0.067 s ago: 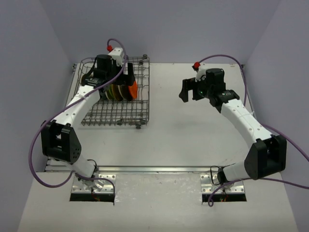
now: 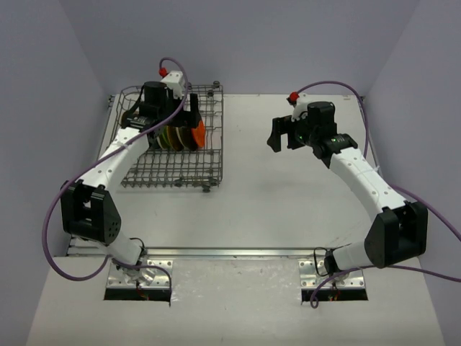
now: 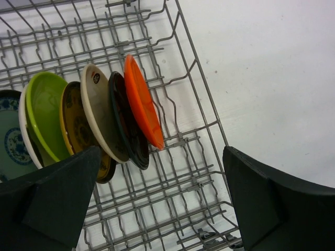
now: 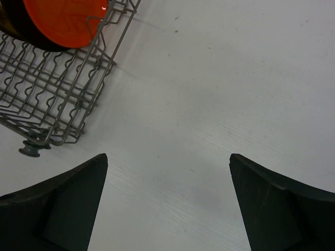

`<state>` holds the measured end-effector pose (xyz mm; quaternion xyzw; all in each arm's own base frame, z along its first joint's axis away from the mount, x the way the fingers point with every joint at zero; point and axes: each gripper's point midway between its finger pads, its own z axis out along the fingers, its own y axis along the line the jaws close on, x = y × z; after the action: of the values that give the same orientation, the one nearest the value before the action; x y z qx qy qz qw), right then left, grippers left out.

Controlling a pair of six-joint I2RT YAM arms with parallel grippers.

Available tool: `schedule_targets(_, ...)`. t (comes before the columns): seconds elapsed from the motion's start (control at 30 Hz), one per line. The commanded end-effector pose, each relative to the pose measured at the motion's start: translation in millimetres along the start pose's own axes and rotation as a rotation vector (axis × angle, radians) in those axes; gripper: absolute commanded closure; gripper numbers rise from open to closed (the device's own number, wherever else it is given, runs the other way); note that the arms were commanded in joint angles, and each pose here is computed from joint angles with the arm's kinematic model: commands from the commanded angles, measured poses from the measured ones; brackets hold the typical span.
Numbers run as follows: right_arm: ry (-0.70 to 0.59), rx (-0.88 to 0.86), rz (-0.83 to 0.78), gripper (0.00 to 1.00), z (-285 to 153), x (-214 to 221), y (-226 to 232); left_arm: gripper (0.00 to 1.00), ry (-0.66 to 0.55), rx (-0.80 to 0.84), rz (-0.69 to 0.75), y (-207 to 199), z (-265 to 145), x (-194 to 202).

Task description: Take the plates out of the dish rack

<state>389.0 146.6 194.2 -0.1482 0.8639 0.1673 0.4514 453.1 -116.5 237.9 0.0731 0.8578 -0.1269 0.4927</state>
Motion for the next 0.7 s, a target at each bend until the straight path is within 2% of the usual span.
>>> schedule_targets(0.0,-0.067,0.002,-0.023,0.01,-3,-26,1,0.0,-0.1,-0.079,-0.007,10,-18,-40)
schedule_targets(0.27,-0.061,0.007,-0.013,0.01,-2,-21,0,0.0,-0.116,-0.187,0.011,11,-27,-59)
schedule_targets(0.53,-0.047,0.008,0.0,0.01,3,-17,-1,0.23,-0.02,-0.26,0.049,-33,4,-45)
schedule_targets(0.67,-0.039,0.012,0.005,0.01,5,-15,-2,0.41,0.042,-0.304,0.041,-33,27,-34)
